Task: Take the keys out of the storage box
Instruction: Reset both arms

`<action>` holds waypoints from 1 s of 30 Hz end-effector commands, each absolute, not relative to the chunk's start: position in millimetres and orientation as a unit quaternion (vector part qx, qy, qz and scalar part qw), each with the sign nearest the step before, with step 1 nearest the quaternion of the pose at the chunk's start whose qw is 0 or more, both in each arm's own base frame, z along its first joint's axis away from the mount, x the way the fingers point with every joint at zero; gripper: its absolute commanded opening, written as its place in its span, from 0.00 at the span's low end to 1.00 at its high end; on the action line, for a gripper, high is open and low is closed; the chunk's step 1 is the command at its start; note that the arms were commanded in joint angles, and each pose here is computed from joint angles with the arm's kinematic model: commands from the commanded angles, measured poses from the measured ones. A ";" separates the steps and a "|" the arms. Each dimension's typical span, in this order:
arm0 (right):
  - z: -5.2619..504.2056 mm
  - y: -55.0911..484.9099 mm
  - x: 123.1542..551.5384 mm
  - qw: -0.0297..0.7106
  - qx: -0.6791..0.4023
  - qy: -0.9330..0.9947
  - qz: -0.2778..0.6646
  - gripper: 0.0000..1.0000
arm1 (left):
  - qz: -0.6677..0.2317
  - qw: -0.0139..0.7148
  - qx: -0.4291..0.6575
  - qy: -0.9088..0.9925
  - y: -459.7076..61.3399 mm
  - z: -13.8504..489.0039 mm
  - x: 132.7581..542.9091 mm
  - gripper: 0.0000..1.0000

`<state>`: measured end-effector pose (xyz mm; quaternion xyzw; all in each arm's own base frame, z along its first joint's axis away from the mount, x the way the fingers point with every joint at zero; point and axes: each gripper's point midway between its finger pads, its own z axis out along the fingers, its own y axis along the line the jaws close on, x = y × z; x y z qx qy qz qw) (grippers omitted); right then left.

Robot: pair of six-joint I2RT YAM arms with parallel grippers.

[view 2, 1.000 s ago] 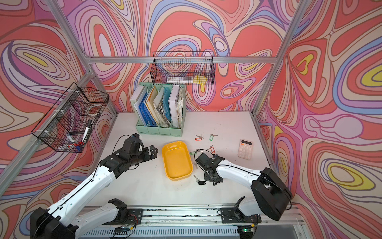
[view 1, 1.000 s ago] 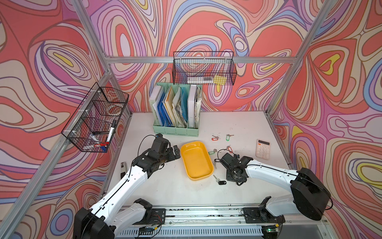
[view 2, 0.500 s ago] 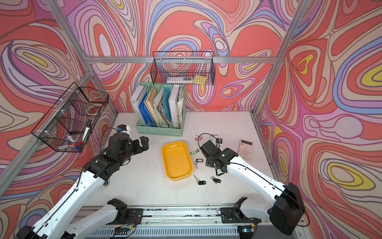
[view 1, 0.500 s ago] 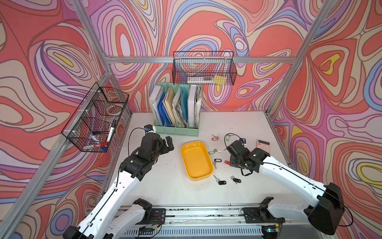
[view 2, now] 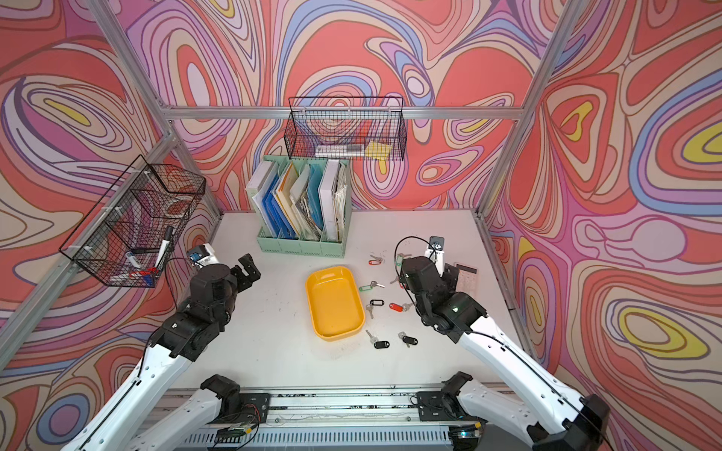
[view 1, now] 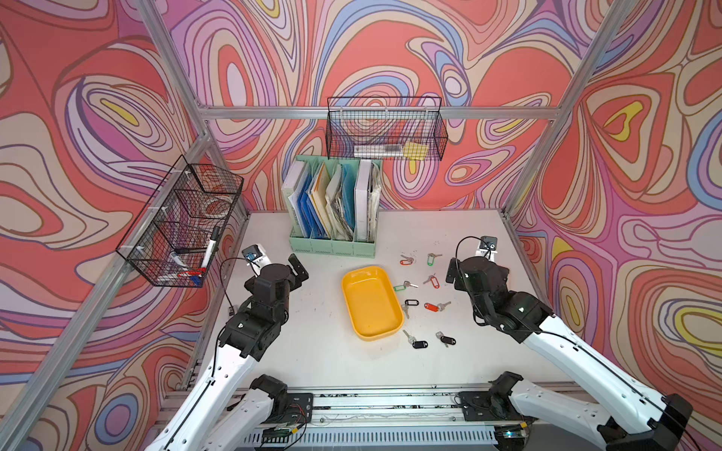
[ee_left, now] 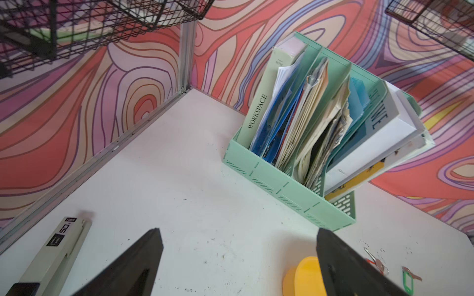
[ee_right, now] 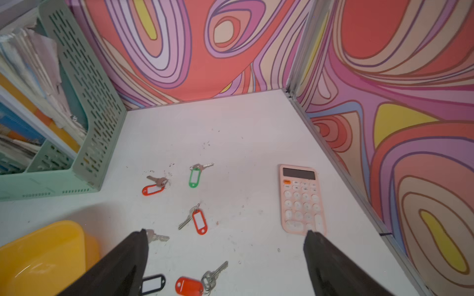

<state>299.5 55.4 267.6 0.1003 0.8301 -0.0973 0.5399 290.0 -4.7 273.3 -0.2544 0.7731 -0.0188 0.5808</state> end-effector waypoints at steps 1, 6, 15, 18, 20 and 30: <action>271.9 30.0 309.4 0.578 0.126 0.790 -0.160 0.98 | 0.003 0.626 -0.301 0.720 15.2 277.8 292.2 0.99; 222.2 21.4 326.0 0.559 0.127 0.804 -0.157 0.98 | 0.063 0.611 -0.295 0.732 25.1 243.8 301.4 0.99; 132.4 0.2 365.5 0.494 0.101 0.839 -0.207 0.98 | 0.206 0.567 -0.233 0.763 36.3 204.1 316.5 0.99; 120.8 3.7 379.4 0.499 0.072 0.840 -0.202 0.98 | 0.222 0.573 -0.215 0.759 36.4 200.1 320.4 0.99; 114.5 6.6 387.1 0.506 0.059 0.840 -0.185 0.98 | 0.230 0.566 -0.194 0.768 35.3 187.1 318.5 0.99; 115.1 37.2 421.1 0.575 -0.022 0.812 -0.097 0.98 | 0.252 0.525 -0.130 0.802 30.4 151.0 324.7 0.99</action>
